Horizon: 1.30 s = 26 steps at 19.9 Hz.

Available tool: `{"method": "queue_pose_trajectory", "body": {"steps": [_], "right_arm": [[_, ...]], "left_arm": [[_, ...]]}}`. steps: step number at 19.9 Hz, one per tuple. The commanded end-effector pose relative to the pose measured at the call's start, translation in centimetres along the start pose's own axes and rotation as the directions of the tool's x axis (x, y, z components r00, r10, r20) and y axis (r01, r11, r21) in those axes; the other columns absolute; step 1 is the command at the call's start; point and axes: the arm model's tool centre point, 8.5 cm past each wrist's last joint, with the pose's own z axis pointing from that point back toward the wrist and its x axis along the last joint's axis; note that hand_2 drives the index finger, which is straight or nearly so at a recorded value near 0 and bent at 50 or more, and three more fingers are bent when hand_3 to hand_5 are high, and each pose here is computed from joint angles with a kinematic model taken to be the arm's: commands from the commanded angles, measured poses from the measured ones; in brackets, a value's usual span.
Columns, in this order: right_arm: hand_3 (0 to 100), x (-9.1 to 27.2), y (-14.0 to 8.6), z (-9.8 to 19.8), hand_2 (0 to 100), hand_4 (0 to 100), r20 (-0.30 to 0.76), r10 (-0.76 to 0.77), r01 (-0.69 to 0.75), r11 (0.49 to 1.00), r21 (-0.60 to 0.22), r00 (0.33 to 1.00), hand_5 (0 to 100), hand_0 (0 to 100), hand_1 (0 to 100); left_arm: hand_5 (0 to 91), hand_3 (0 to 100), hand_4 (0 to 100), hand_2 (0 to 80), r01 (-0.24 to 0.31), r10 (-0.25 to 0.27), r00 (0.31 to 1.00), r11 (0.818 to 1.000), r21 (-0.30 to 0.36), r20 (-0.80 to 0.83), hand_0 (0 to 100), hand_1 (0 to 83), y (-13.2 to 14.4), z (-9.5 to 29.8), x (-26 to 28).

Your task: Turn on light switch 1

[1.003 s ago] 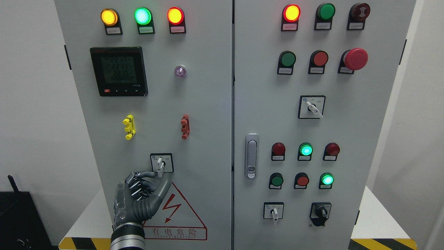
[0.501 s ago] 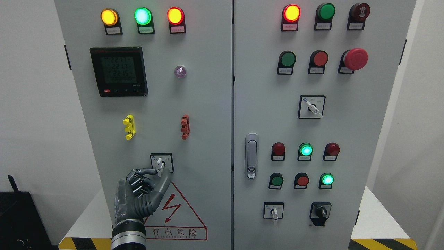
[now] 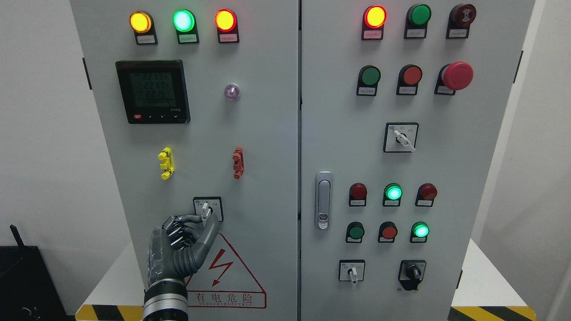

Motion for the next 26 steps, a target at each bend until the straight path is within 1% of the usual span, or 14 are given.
{"method": "queue_pose_trajectory", "body": {"steps": [1, 9, 26], "right_arm": [[0, -0.03, 0.01, 0.00, 0, 0, -0.003, -0.024, 0.024, 1.000, 0.001, 1.000, 0, 0, 0], [0, -0.03, 0.01, 0.00, 0, 0, -0.003, -0.024, 0.024, 1.000, 0.001, 1.000, 0, 0, 0], [0, -0.03, 0.01, 0.00, 0, 0, -0.003, -0.024, 0.024, 1.000, 0.001, 1.000, 0, 0, 0]], "left_arm": [[80.5, 89, 93, 54.7, 0.004, -0.004, 1.000, 1.000, 0.003, 0.000, 20, 73.5, 0.01, -0.03, 0.04], [80.5, 90, 93, 55.3, 0.010, -0.010, 1.000, 1.000, 0.003, -0.008, 21, 71.5, -0.01, -0.07, -0.04], [80.8, 91, 93, 55.6, 0.013, -0.013, 1.000, 1.000, 0.002, -0.018, 19, 68.9, -0.20, -0.38, 0.47]]}}
